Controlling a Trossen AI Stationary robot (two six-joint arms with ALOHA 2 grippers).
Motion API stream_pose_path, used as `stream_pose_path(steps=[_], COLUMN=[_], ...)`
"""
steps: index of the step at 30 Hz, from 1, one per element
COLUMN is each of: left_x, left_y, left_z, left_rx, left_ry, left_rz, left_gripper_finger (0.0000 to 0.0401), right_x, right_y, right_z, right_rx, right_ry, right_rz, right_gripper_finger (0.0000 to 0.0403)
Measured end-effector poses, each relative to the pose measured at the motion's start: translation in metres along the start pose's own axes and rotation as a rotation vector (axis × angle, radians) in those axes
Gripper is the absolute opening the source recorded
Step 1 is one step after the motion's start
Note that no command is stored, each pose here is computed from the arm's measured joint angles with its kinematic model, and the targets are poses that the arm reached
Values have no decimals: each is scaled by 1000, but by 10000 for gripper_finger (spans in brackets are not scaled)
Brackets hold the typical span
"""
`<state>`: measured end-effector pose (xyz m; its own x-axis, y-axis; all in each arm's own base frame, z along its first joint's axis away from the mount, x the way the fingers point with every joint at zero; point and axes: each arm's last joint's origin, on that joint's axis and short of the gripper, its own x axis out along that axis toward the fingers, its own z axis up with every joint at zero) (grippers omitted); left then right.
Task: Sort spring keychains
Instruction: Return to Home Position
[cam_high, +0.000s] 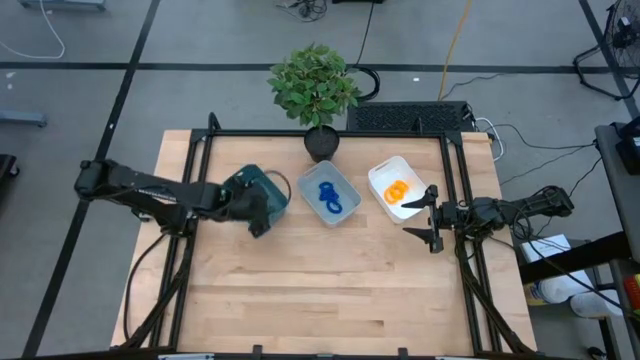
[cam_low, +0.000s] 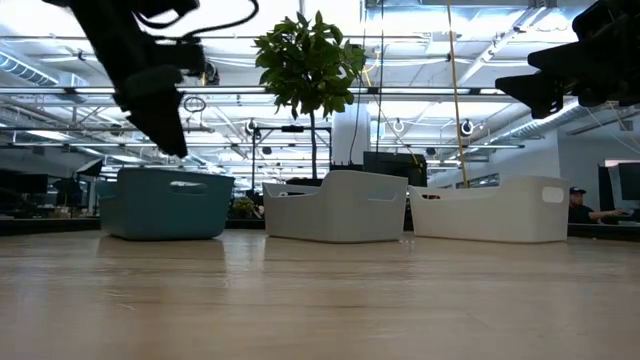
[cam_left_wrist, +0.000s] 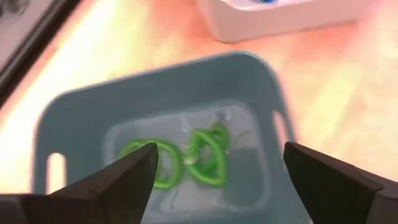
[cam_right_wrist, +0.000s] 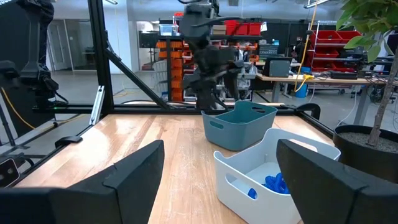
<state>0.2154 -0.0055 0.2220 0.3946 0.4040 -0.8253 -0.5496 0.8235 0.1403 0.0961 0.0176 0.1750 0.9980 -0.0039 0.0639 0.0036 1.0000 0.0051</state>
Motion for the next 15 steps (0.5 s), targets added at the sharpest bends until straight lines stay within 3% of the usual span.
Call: stream_pose_path(steps=[9,15], left_x=[-24,-41], left_y=[-44,-68], left_z=[-19,-12], left_rx=[76,140], left_ry=[-94,-298], left_rz=[-181,-335], left_gripper_finger=[343,344], right_x=[0,0], right_y=[0,0], right_z=[0,0], right_rx=[0,0], right_ry=[0,0], right_rz=[0,0], right_gripper_finger=[297,297])
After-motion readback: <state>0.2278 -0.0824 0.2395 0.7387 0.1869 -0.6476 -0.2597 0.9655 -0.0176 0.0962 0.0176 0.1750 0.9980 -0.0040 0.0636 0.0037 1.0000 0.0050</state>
